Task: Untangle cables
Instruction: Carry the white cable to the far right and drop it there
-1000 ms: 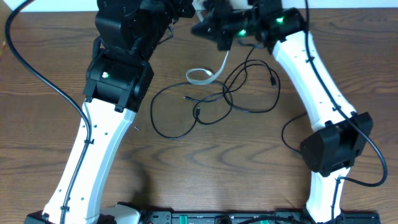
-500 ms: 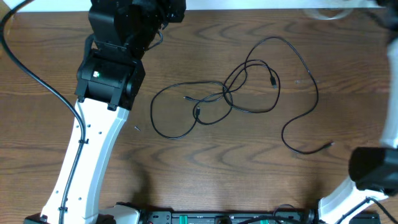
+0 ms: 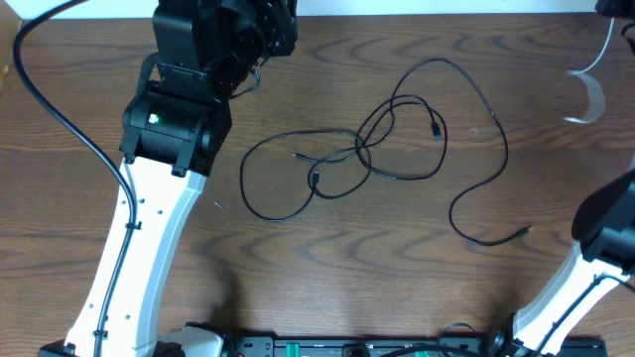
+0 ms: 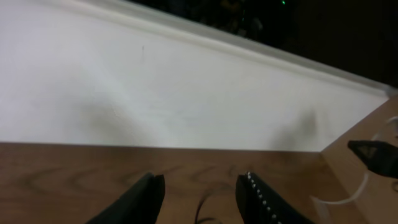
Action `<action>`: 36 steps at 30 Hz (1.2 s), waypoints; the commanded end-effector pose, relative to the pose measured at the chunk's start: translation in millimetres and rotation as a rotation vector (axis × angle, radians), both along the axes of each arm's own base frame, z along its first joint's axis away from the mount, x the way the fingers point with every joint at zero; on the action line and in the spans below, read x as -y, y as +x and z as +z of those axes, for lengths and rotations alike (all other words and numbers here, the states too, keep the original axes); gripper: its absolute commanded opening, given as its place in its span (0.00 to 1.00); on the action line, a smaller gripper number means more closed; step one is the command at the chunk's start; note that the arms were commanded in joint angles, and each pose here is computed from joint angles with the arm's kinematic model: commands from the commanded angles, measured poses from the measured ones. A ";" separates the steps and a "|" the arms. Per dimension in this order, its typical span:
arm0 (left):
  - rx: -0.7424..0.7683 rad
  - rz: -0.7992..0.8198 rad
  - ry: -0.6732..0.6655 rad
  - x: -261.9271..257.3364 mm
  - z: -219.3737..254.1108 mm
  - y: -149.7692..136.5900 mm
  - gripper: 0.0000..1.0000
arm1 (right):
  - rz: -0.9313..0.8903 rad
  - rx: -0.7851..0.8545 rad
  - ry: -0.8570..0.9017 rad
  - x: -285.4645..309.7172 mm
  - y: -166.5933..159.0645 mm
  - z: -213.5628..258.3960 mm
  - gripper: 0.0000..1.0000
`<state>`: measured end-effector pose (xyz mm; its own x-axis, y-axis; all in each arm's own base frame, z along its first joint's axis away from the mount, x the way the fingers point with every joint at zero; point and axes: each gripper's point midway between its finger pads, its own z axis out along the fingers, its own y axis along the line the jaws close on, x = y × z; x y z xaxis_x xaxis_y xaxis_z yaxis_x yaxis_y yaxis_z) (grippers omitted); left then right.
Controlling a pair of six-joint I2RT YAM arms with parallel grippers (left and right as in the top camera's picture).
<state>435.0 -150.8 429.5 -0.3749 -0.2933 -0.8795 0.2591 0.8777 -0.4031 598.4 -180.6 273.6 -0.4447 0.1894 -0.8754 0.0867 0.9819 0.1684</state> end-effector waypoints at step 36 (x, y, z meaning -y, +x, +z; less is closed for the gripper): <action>-0.124 -0.010 0.063 -6.5 -28.6 -17.4 0.43 | -0.332 -0.320 0.003 77.4 -54.0 -80.4 0.99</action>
